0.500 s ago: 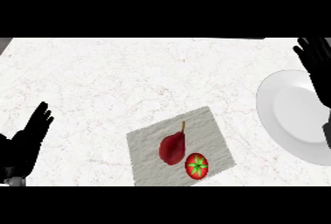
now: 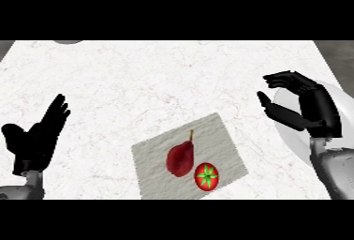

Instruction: Pick the pear from the placemat and place it in the plate

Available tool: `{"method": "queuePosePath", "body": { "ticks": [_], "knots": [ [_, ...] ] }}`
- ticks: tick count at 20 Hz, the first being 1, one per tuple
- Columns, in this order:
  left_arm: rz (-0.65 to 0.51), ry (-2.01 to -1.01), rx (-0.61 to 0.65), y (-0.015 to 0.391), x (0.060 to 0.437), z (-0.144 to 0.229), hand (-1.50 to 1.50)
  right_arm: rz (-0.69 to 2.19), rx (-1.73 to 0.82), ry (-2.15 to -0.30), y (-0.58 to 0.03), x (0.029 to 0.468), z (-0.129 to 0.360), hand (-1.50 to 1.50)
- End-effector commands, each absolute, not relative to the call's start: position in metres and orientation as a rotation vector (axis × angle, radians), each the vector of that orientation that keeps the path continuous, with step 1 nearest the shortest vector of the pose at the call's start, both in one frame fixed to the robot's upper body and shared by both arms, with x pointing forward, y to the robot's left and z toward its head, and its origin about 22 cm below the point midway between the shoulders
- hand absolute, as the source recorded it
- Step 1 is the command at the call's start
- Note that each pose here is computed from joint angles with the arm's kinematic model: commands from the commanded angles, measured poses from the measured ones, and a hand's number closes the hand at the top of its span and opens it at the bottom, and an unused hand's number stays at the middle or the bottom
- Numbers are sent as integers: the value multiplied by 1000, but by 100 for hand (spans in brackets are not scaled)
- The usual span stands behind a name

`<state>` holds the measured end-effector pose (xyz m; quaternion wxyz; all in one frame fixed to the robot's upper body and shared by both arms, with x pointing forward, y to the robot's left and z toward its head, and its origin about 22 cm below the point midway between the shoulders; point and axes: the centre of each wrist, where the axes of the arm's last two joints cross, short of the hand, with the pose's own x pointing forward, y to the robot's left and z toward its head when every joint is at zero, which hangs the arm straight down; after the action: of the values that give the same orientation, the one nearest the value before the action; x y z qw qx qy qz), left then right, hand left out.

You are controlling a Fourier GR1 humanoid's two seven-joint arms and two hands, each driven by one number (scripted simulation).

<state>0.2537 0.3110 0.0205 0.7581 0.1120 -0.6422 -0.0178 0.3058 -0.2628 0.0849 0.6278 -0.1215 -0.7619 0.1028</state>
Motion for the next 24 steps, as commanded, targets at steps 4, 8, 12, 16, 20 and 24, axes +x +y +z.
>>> {"method": "queuePosePath", "body": {
  "ticks": [4, 8, 12, 16, 20, 24],
  "knots": [
    [-49, -1393, 197, 297, 262, 16, 0, 64, -282, -1825, -192, 216, -15, -150],
    [-90, -1393, 194, 296, 272, 20, 0, 345, -339, -1761, -194, 198, -11, -150],
    [-77, -1399, 179, 290, 280, 27, 0, 449, -385, -1694, -173, 194, -2, -150],
    [-70, -1394, 186, 304, 289, 35, 0, 500, -420, -1634, -173, 187, 33, -150],
    [-79, -1411, 184, 302, 289, 21, 0, 574, -411, -1559, -172, 196, 20, -150],
    [-84, -1399, 176, 287, 282, 25, 0, 713, -386, -1408, -151, 199, 37, -150]
  ]
}}
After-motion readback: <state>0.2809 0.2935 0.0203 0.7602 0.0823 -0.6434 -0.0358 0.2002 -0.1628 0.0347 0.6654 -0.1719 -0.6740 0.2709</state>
